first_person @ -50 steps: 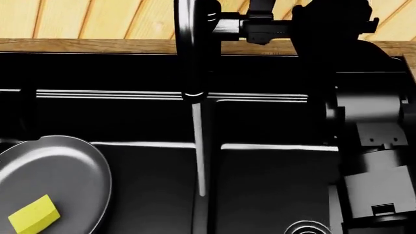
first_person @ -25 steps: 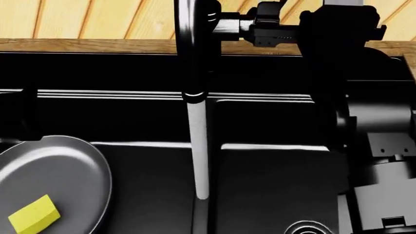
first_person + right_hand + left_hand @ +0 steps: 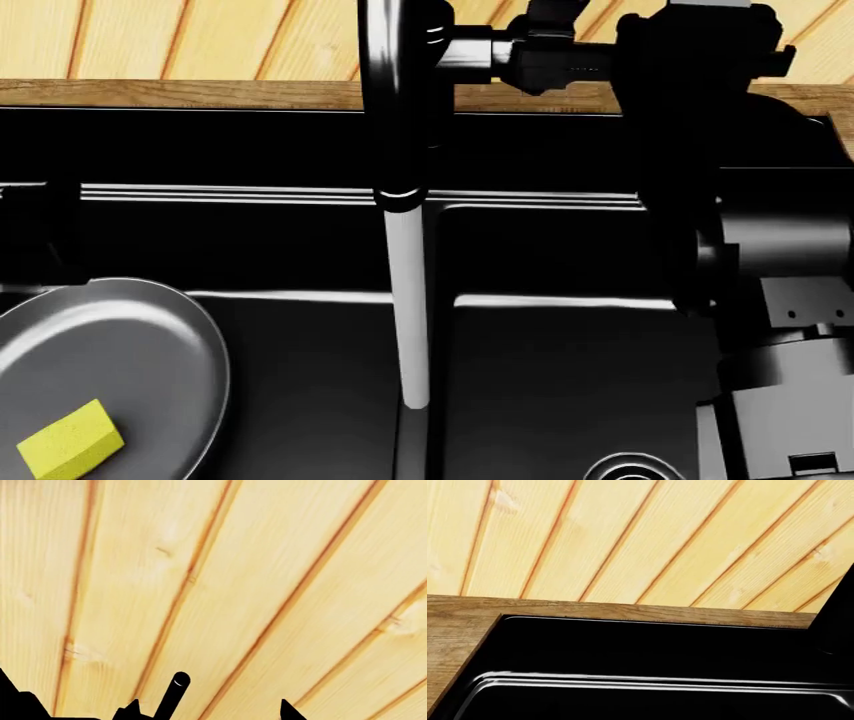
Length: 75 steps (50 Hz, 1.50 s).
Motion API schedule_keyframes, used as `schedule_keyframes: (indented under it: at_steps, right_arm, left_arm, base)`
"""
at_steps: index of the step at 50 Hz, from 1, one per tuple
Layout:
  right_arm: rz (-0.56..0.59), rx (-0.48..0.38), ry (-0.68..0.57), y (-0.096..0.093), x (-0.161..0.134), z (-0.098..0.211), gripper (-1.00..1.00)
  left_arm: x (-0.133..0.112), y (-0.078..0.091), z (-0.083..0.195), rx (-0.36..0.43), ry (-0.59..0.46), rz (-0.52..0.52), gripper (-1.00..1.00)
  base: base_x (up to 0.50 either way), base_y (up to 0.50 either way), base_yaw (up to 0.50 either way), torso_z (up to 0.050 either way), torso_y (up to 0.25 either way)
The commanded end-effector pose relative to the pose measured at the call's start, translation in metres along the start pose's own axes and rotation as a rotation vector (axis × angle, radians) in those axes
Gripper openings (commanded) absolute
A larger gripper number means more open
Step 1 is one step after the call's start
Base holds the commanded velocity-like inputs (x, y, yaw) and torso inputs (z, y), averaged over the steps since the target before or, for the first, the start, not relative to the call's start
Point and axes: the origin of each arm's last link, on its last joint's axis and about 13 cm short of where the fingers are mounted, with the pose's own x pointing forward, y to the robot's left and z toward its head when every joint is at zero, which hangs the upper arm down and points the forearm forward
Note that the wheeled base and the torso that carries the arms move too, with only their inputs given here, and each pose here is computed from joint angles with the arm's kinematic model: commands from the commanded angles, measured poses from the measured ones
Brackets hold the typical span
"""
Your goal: Pick the pan and sponge and place them into the sink. Then turn on the water.
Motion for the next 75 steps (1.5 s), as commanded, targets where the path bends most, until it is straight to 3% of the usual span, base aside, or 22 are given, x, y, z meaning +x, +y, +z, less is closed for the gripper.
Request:
schedule_keyframes:
  at_steps: [1, 8, 17, 41, 45, 60, 66, 75]
  right_arm:
    - [0.06, 0.029, -0.06, 0.007, -0.003, 0.011, 1.0]
    - [0.102, 0.029, -0.072, 0.013, -0.009, 0.011, 1.0]
    - [0.069, 0.005, -0.076, 0.009, -0.024, 0.014, 1.0]
    - [0.036, -0.131, 0.056, -0.013, -0.115, 0.023, 1.0]
    - [0.041, -0.147, 0.097, -0.02, -0.13, 0.027, 1.0]
    - [0.025, -0.168, 0.086, -0.037, -0.176, 0.073, 1.0]
    - [-0.013, -0.193, 0.086, -0.047, -0.196, 0.08, 1.0]
    - [-0.068, -0.177, 0.064, -0.058, -0.22, 0.083, 1.0]
  left_arm:
    - [0.002, -0.006, 0.001, 0.007, 0.0, -0.01, 1.0]
    - [0.001, -0.003, -0.003, 0.021, 0.01, -0.008, 1.0]
    - [-0.001, 0.0, 0.003, 0.022, 0.0, -0.009, 1.0]
    - [0.002, 0.0, 0.017, 0.008, 0.028, 0.003, 1.0]
    - [-0.004, 0.004, 0.02, -0.017, 0.046, 0.003, 1.0]
    - [-0.03, 0.019, 0.058, 0.03, 0.066, 0.024, 1.0]
    - [-0.042, 0.017, 0.062, 0.062, 0.083, 0.007, 1.0]
    - [-0.051, 0.027, 0.074, 0.089, 0.078, 0.021, 1.0]
  base:
    - [0.0, 0.0, 0.0, 0.0, 0.0]
    - [0.0, 0.0, 0.0, 0.0, 0.0]
    - [0.0, 0.0, 0.0, 0.0, 0.0]
    - [0.0, 0.0, 0.0, 0.0, 0.0]
    - [0.0, 0.0, 0.0, 0.0, 0.0]
    - [0.0, 0.0, 0.0, 0.0, 0.0]
    - [0.0, 0.0, 0.0, 0.0, 0.0]
    - [0.0, 0.0, 0.0, 0.0, 0.0]
